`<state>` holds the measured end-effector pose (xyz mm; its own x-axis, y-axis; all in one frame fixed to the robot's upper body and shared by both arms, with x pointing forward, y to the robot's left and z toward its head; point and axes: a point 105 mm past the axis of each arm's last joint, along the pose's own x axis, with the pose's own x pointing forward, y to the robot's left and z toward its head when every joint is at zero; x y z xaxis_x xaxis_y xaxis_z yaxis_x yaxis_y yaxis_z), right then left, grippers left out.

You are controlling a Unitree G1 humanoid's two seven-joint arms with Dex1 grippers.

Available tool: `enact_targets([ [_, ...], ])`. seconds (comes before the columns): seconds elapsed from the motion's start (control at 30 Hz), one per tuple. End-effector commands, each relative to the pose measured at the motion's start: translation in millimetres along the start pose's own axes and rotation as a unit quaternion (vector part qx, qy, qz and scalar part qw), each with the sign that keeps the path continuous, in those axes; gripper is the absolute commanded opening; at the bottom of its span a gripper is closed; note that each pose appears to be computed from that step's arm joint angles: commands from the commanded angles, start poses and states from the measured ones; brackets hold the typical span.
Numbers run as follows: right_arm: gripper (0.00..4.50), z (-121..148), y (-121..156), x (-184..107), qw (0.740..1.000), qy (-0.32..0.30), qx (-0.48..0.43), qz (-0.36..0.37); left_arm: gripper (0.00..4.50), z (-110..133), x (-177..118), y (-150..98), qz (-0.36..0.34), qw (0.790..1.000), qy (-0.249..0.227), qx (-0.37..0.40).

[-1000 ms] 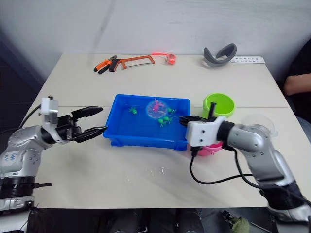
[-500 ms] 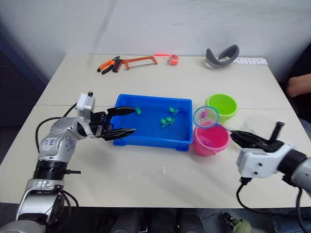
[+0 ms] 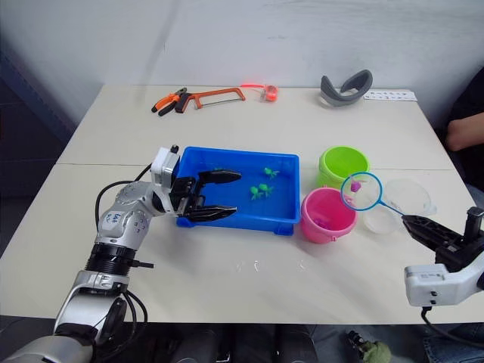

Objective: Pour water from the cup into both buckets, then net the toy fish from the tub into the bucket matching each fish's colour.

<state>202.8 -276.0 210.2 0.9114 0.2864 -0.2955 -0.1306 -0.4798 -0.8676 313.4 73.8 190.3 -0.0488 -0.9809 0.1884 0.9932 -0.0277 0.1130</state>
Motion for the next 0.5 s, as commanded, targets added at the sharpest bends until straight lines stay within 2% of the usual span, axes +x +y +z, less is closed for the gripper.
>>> enact_targets([
  [0.03, 0.0, -9.9, -5.5, -4.9, 0.997, 0.023, -0.077, -0.014, 4.41, 9.4, 10.6, -5.7, -0.016, 1.0, -0.012, 0.016],
  [0.3, 0.0, -1.8, -3.2, -4.8, 0.985, -0.004, -0.171, -0.021, 4.41, 7.8, 17.0, -8.3, -0.014, 1.0, -0.025, 0.005],
  [0.5, 0.0, -4.2, -2.9, -6.6, 0.982, 0.0, -0.185, -0.035, 4.41, 4.9, 17.0, -9.0, -0.014, 0.999, -0.031, 0.001],
])
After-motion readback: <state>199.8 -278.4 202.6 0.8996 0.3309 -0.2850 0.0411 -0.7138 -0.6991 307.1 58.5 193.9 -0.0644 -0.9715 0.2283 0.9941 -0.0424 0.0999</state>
